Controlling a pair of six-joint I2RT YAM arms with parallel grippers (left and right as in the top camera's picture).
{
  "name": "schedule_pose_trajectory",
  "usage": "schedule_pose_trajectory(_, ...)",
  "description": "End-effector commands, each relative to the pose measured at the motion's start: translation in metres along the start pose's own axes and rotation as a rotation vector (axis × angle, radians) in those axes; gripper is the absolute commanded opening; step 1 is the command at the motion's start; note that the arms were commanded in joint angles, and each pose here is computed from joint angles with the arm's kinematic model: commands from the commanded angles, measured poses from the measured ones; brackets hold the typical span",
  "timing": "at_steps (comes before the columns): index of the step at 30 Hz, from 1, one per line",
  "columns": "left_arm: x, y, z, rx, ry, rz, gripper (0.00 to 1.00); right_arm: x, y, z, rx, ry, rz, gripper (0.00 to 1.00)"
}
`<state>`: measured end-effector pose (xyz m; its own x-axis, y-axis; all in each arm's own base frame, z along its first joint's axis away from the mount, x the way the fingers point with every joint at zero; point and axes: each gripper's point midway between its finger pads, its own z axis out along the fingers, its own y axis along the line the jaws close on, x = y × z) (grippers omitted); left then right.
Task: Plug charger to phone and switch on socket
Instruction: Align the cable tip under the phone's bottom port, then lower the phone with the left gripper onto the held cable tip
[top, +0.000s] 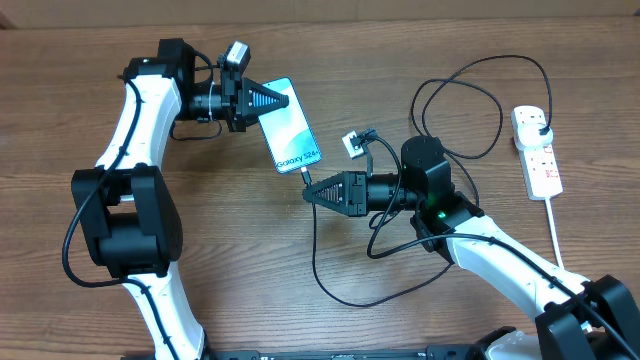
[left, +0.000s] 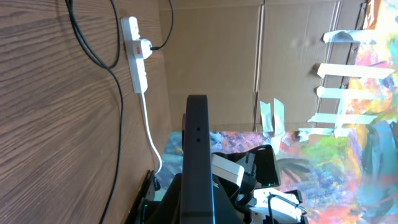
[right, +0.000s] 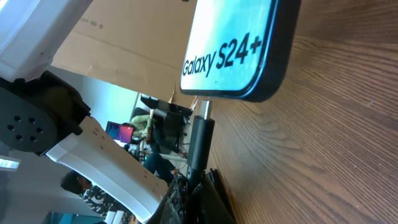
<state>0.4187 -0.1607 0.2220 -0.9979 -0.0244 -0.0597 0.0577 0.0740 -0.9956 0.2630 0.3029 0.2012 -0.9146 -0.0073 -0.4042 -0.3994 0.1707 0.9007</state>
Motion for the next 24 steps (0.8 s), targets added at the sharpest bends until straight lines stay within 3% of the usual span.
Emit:
schedule_pose_trajectory(1, -0.0011, -0.0149, 0.0022, 0.029, 0.005, 0.008, 0.04, 0.0046, -0.0014, 0.0012, -0.005, 0.012, -0.011, 0.04)
schedule_pose_trajectory(24, 0.0024, -0.0169, 0.0105, 0.037, 0.026, -0.004, 0.04, 0.0036, -0.0022, 0.0012, 0.0, 0.007, -0.011, 0.04)
